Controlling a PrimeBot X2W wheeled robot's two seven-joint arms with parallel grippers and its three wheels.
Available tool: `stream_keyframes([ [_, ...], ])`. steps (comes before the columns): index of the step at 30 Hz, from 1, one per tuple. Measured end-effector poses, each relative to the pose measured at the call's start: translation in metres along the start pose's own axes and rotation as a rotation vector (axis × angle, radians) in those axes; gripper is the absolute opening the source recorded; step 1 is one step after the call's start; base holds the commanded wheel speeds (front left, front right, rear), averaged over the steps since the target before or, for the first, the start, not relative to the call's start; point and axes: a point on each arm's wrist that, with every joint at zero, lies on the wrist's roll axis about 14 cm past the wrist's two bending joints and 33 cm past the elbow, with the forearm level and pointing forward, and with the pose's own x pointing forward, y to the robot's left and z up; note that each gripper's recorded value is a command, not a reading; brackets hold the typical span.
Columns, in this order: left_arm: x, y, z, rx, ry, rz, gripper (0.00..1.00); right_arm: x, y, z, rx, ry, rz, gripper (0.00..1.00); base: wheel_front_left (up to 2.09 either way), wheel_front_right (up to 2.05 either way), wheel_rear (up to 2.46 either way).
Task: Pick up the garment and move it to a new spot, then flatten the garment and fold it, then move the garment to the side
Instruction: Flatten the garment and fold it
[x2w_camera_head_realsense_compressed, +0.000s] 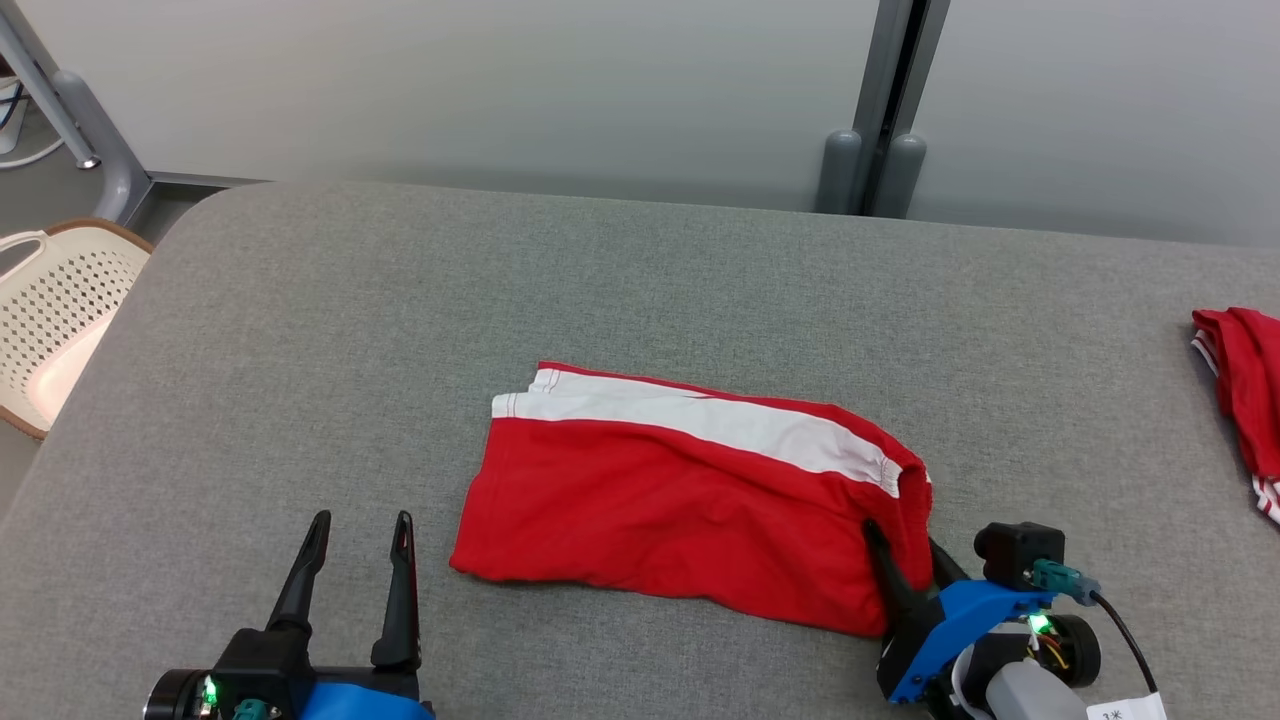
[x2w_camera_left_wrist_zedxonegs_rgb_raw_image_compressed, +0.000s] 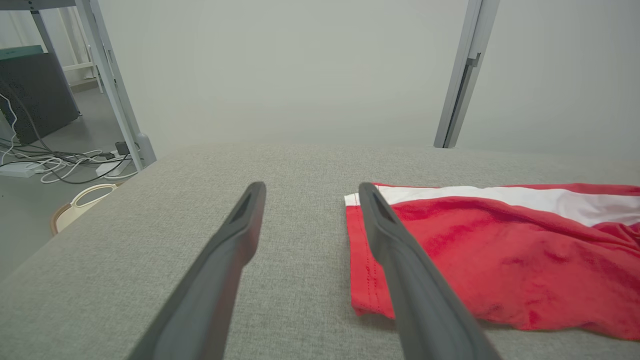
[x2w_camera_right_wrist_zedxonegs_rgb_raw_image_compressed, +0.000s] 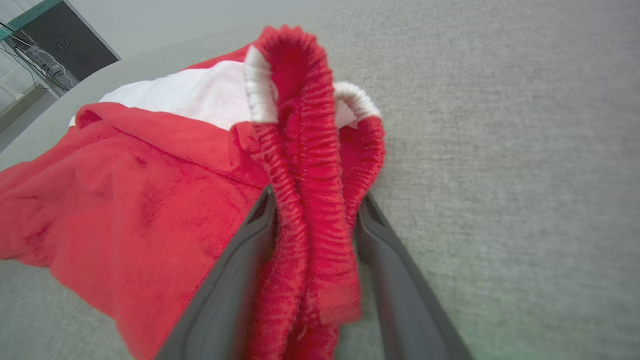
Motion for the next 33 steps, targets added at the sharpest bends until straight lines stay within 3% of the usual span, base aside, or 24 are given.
stream_keyframes([
  [1, 0.000, 0.000, 0.000, 0.000, 0.000, 0.000, 1.00, 0.000, 0.002, 0.000, 0.009, -0.003, 0.005, 0.00, 0.00, 0.00, 0.00],
  [10, -0.001, -0.004, 0.002, -0.006, -0.009, -0.014, 1.00, -0.008, -0.007, 0.017, 0.027, -0.059, -0.020, 0.00, 0.00, 0.00, 0.00],
  [20, -0.003, -0.021, 0.002, -0.022, -0.013, -0.066, 1.00, -0.075, -0.118, 0.017, -0.037, -0.024, -0.232, 0.00, 0.00, 0.00, 0.00],
  [23, -0.002, -0.026, 0.002, -0.024, -0.012, -0.082, 1.00, -0.089, -0.136, 0.018, -0.019, 0.005, -0.266, 0.00, 0.00, 0.00, 0.00],
  [33, -0.003, -0.043, 0.003, -0.036, -0.017, -0.131, 1.00, -0.090, -0.088, 0.049, 0.079, -0.003, -0.099, 0.00, 0.00, 0.00, 0.00],
])
